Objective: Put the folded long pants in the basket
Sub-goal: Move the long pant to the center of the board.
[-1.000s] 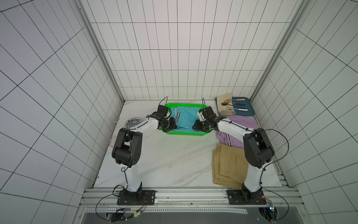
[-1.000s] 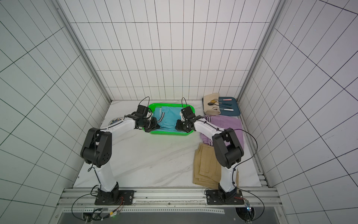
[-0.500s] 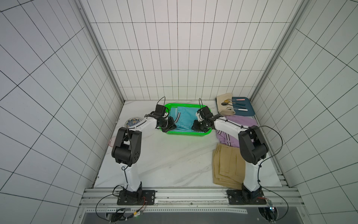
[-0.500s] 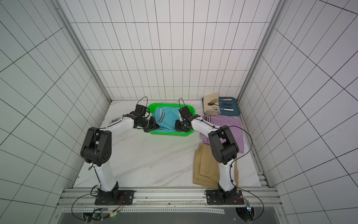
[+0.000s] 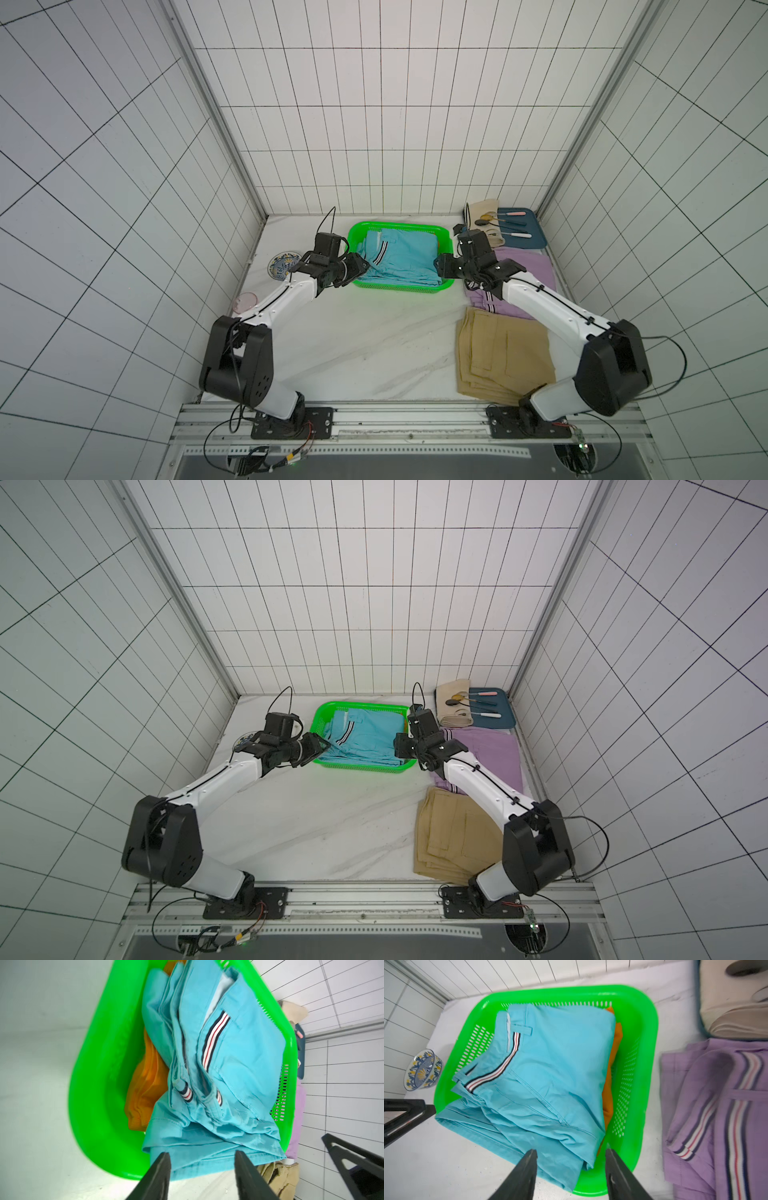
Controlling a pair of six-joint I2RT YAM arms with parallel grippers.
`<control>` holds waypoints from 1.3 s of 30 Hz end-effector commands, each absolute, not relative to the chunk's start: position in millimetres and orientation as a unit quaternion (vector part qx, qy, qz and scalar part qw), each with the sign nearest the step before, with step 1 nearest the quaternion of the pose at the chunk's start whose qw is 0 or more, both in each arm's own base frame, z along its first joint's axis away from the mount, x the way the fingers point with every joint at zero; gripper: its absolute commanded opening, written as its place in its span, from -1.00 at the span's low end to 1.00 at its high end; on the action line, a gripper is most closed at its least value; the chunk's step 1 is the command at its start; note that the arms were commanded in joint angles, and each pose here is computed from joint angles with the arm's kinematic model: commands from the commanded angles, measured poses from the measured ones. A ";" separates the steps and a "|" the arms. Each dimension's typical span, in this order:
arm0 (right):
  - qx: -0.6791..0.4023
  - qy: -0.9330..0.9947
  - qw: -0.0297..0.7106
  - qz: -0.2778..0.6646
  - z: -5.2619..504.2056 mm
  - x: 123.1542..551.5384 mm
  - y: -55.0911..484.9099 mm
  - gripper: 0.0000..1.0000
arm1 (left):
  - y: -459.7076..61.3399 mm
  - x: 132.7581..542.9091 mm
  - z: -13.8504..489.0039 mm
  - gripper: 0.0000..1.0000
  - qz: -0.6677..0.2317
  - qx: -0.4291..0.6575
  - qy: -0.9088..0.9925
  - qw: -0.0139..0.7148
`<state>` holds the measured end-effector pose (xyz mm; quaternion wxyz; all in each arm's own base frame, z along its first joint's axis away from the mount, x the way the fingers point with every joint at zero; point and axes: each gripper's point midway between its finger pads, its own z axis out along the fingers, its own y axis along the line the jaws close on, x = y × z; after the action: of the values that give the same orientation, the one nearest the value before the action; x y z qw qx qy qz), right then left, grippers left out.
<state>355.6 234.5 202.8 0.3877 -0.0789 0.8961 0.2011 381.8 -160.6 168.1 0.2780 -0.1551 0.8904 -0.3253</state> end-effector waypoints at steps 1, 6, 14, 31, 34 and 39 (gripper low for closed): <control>-0.058 0.882 0.432 0.178 209.7 354.1 212.5 0.21 | -149.9 379.9 197.7 0.61 -0.337 -0.159 0.861 0.348; -0.033 0.863 0.473 0.175 226.6 345.9 193.1 0.42 | -134.9 349.7 243.6 0.90 -0.378 -0.174 0.801 0.430; -0.004 0.848 0.509 0.149 237.5 331.7 159.6 0.59 | -144.4 288.5 306.8 0.96 -0.450 -0.092 0.751 0.474; 0.066 0.812 0.567 0.122 287.1 301.9 98.7 0.89 | -270.9 183.8 135.1 0.95 -0.399 0.003 0.879 0.262; 0.066 0.807 0.572 0.131 293.5 298.3 98.2 0.89 | -295.2 185.6 116.9 0.95 -0.396 0.020 0.887 0.236; 0.073 0.802 0.580 0.124 297.7 294.3 91.4 0.90 | -328.7 191.6 83.1 0.95 -0.372 0.029 0.905 0.203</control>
<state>297.6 102.7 291.2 0.5717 0.0577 0.8070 0.1363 176.9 -297.0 71.4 0.1871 0.0287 0.9205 -0.3420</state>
